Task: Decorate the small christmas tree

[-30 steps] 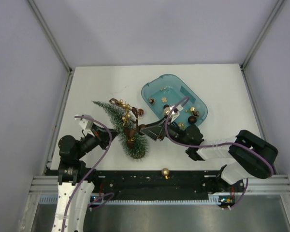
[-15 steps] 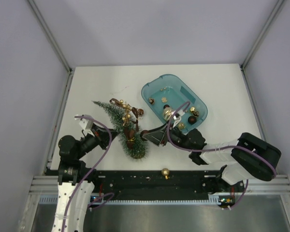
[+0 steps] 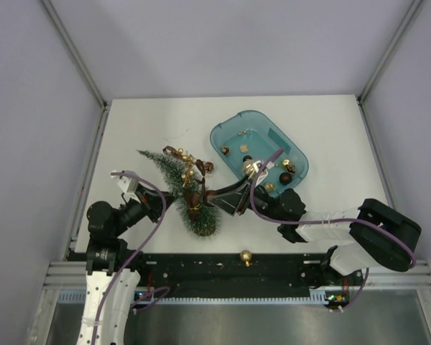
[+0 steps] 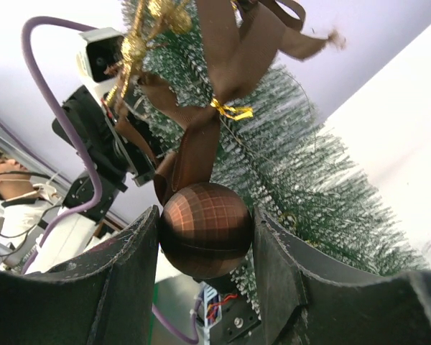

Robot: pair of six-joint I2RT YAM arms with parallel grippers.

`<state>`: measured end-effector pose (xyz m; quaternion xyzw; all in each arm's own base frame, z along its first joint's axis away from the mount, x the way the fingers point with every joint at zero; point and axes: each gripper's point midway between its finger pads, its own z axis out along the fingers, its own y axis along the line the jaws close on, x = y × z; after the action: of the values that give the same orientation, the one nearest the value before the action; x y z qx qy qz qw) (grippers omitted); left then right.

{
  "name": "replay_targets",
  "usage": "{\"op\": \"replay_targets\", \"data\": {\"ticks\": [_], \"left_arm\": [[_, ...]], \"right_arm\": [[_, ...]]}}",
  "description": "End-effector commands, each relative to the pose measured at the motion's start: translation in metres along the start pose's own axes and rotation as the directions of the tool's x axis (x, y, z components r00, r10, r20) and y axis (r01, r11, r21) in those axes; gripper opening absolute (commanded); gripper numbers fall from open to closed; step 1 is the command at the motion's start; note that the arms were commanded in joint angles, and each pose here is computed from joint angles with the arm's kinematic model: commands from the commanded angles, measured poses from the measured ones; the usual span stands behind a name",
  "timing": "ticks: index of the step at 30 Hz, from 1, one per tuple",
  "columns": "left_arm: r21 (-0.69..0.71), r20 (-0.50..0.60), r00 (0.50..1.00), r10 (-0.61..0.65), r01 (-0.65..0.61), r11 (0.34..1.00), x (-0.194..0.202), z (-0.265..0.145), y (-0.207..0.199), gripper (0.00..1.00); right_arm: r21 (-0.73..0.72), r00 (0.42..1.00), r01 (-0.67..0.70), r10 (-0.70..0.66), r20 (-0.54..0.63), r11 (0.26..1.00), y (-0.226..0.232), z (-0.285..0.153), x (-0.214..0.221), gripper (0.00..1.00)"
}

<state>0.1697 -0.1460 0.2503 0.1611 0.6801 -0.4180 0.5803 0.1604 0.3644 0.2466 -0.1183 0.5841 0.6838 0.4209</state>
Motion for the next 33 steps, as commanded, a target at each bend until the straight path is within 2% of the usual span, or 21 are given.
{"op": "replay_targets", "data": {"ticks": [1, 9, 33], "left_arm": [[0.022, 0.038, 0.998, 0.049, -0.050, 0.999, -0.009, -0.004, -0.010, 0.00], [0.024, 0.036, 0.998, 0.048, -0.049, 0.999, -0.009, -0.004, -0.010, 0.00], [0.033, 0.036, 0.998, 0.048, -0.049, 0.998, -0.009, -0.003, -0.011, 0.00]], "right_arm": [[-0.358, 0.954, 0.166, -0.058, 0.293, 0.919, 0.101, -0.003, -0.072, 0.00], [-0.336, 0.942, 0.188, -0.073, 0.327, 0.923, 0.099, -0.003, -0.080, 0.00], [-0.196, 0.925, 0.184, -0.103, 0.365, 0.963, 0.047, 0.007, -0.093, 0.00]]}}
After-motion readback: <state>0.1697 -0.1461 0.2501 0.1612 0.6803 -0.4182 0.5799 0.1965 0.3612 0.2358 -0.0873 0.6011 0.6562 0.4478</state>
